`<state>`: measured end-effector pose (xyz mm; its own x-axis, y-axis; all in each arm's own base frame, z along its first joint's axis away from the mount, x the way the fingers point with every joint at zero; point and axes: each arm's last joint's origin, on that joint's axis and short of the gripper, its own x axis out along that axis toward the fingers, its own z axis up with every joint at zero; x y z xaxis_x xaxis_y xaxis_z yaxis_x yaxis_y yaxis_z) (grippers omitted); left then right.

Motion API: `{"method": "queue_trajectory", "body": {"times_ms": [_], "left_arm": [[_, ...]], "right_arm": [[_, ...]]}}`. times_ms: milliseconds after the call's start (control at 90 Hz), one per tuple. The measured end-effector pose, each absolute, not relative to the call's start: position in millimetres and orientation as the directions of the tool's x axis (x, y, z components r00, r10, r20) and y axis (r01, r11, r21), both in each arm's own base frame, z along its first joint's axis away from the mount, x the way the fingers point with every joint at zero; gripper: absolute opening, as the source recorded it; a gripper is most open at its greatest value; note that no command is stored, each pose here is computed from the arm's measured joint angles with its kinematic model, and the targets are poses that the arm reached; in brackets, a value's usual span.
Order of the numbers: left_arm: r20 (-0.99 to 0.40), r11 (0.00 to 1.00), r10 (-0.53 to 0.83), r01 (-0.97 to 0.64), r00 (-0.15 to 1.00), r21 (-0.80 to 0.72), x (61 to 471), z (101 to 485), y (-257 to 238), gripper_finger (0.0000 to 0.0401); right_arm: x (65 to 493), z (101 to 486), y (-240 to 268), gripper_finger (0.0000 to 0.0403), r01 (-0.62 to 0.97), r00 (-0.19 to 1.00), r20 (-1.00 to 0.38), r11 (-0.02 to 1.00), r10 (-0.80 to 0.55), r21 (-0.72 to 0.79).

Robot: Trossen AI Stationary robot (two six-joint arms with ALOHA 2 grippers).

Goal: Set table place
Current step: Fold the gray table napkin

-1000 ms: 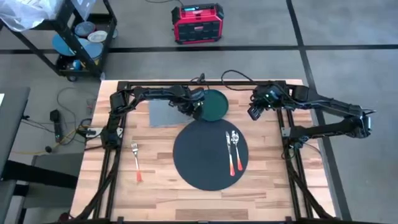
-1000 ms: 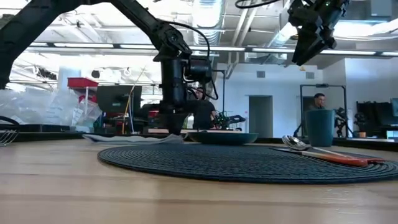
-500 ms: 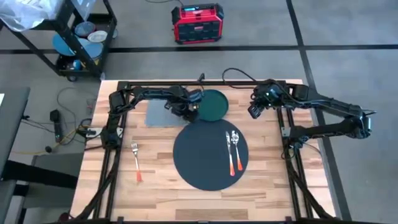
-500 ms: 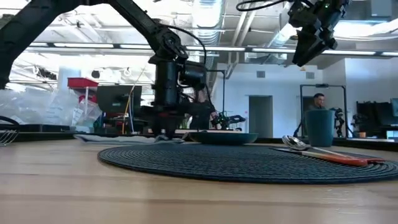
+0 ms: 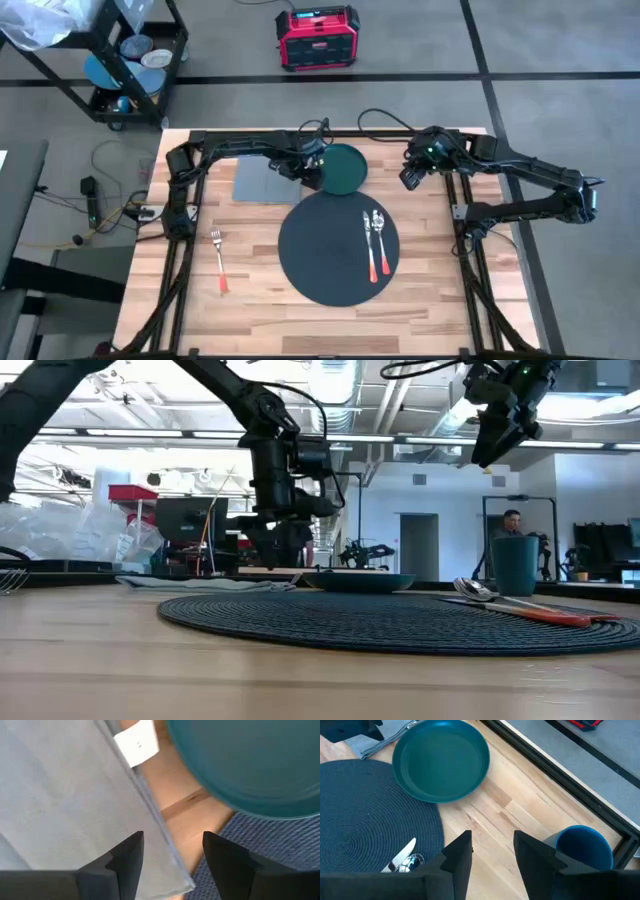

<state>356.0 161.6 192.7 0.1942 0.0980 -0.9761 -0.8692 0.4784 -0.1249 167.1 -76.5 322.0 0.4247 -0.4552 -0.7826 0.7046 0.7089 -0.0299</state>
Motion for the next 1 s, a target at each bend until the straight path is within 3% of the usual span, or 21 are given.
{"method": "queue_trajectory", "body": {"times_ms": [433,778,900,1000], "left_arm": [[-0.980,0.478,0.100,-0.872,0.170,-0.102,365.0,175.7,156.0,0.0194],[-0.997,0.479,0.073,-0.878,0.026,0.012,363.0,152.0,150.2,0.0189],[-0.997,0.474,0.072,-0.880,0.000,0.034,360.4,151.6,151.2,0.0171],[-0.997,0.472,0.076,-0.880,-0.015,0.050,359.4,150.6,151.2,0.0133]], "right_arm": [[165.1,321.9,-79.9,0.0132,0.708,0.413,-0.785,0.705,-0.463,-0.043],[164.7,321.4,-79.6,0.0132,0.705,0.409,-0.789,0.707,-0.458,-0.045],[164.7,321.4,-79.6,0.0132,0.705,0.409,-0.789,0.708,-0.458,-0.044],[164.6,321.4,-79.5,0.0132,0.705,0.409,-0.790,0.707,-0.457,-0.044]]}}
